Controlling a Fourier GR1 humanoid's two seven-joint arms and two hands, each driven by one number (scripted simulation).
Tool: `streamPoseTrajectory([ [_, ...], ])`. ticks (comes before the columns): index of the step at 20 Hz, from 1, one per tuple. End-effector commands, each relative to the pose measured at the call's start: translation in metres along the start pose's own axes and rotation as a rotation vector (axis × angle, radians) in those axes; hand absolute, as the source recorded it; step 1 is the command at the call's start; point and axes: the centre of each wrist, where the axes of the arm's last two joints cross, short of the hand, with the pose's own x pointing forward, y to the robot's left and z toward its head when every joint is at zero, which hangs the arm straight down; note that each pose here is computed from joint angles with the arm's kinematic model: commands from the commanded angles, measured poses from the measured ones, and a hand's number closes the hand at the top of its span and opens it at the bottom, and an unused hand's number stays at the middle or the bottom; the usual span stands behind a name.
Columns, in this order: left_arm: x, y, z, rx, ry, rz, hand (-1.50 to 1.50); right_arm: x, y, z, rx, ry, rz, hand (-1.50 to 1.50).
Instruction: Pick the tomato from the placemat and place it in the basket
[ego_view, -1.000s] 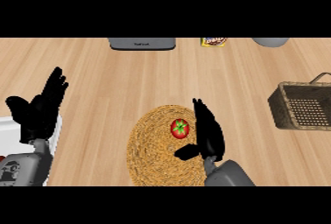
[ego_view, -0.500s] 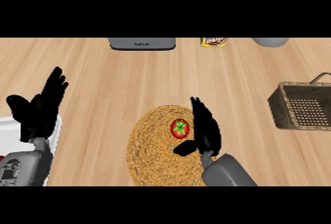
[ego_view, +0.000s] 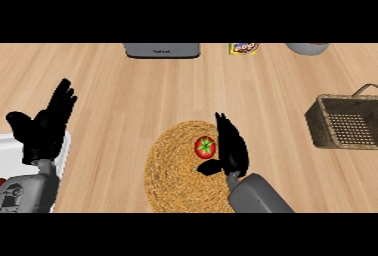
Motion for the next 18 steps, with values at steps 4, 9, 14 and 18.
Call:
streamPoseTrajectory([
  [4,0.019,0.015,-0.006,-0.005,-0.015,-0.016,0.0,-0.006,0.022,0.001,0.169,-0.053,0.081,1.5],
  [9,-0.002,-0.002,0.002,-0.005,-0.017,-0.016,0.0,-0.018,0.028,-0.004,0.173,-0.097,0.048,1.5],
  [14,0.02,0.009,-0.014,-0.006,-0.008,-0.025,0.0,-0.022,0.027,-0.001,0.155,-0.101,0.047,1.5],
  [18,0.0,-0.002,0.007,-0.008,0.002,-0.011,0.0,-0.034,0.033,0.028,0.232,-0.175,0.02,1.5],
])
